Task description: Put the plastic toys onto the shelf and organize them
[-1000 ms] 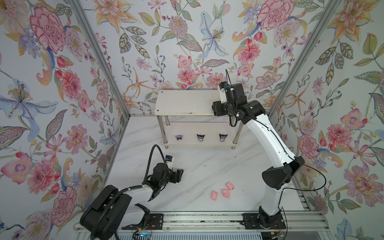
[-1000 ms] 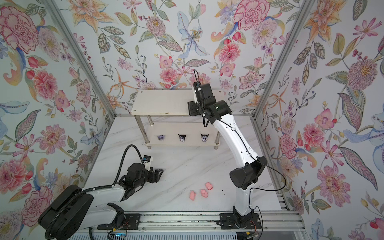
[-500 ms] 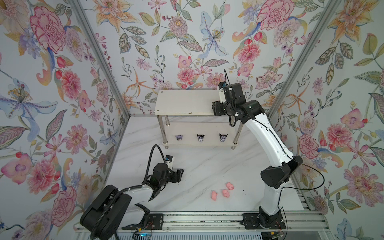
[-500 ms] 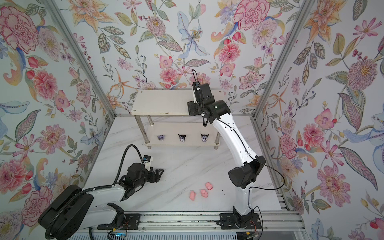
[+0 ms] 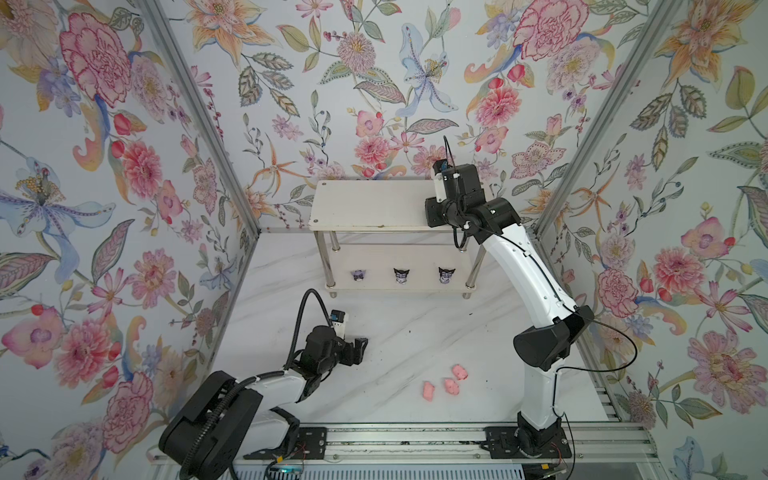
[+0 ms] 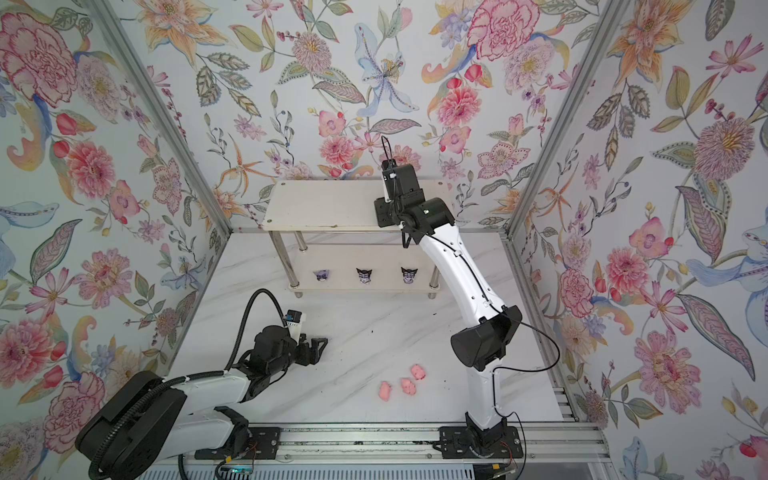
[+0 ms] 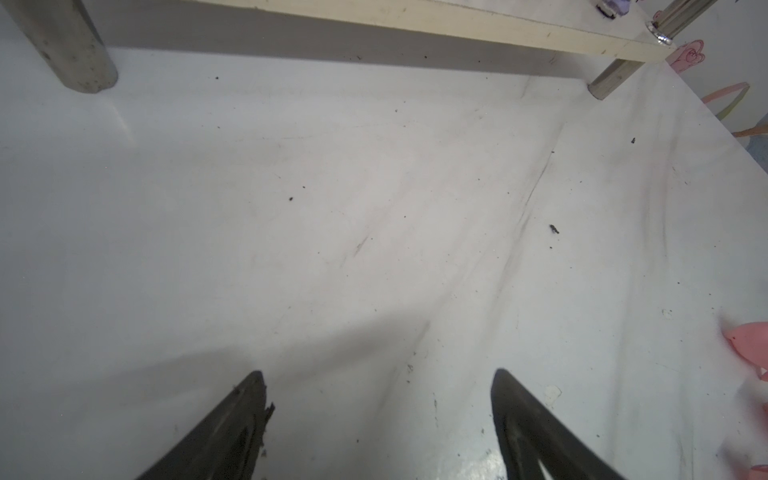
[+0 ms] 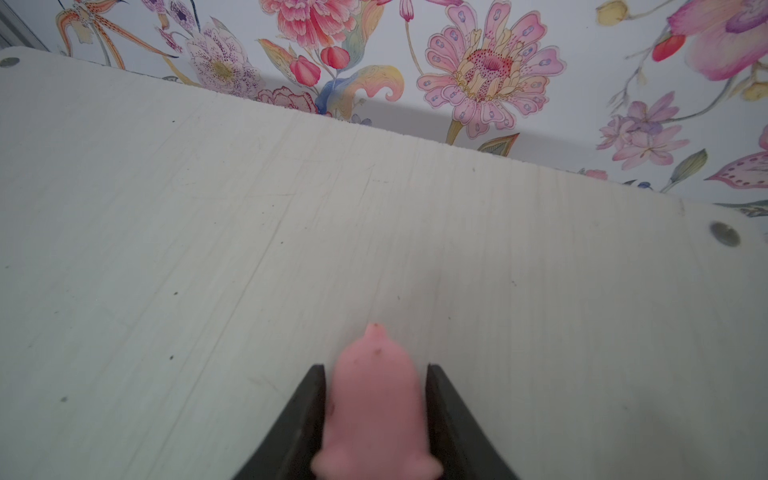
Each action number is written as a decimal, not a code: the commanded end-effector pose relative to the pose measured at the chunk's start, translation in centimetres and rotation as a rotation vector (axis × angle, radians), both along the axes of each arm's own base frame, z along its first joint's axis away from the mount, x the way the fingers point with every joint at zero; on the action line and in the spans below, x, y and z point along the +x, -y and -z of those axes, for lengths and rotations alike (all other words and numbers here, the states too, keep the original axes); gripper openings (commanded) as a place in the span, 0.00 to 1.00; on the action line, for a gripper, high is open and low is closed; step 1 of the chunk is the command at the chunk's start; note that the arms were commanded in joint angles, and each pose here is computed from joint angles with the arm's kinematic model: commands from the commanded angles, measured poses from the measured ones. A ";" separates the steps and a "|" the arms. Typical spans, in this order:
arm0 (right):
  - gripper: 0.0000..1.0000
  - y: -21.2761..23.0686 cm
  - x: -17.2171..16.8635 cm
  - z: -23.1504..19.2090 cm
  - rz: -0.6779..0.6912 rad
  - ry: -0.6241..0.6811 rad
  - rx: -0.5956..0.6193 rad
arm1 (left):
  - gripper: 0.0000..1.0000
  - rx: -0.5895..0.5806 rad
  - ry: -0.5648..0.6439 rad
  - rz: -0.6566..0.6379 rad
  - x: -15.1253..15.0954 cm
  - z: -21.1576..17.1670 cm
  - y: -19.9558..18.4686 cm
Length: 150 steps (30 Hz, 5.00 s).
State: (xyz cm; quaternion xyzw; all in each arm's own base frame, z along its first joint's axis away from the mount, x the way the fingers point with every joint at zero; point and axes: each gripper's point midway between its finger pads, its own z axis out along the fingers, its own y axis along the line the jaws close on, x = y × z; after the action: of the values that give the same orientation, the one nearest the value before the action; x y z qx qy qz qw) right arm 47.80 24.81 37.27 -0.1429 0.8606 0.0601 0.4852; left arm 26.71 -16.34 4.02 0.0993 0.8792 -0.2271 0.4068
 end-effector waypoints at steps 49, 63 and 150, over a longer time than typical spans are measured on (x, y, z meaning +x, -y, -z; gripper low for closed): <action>0.64 2.1 -13.8 -3.3 0.029 0.029 -0.007 | 0.87 -0.043 0.095 -0.004 0.7 -2.7 0.0; 0.38 1.2 -28.2 18.3 -0.171 -0.348 -0.091 | 0.91 -0.101 0.140 -0.049 -0.2 -3.2 -0.9; 0.00 0.6 -38.2 34.2 -0.305 -0.620 -0.139 | 0.92 -0.077 0.085 -0.021 -0.1 -2.0 -0.3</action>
State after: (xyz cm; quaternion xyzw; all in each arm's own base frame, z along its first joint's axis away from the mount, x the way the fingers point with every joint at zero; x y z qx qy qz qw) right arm 9.96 22.48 3.27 -0.2861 0.9376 0.0853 0.1780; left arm 25.78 -15.69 4.98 0.0860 0.8615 -0.2429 0.4376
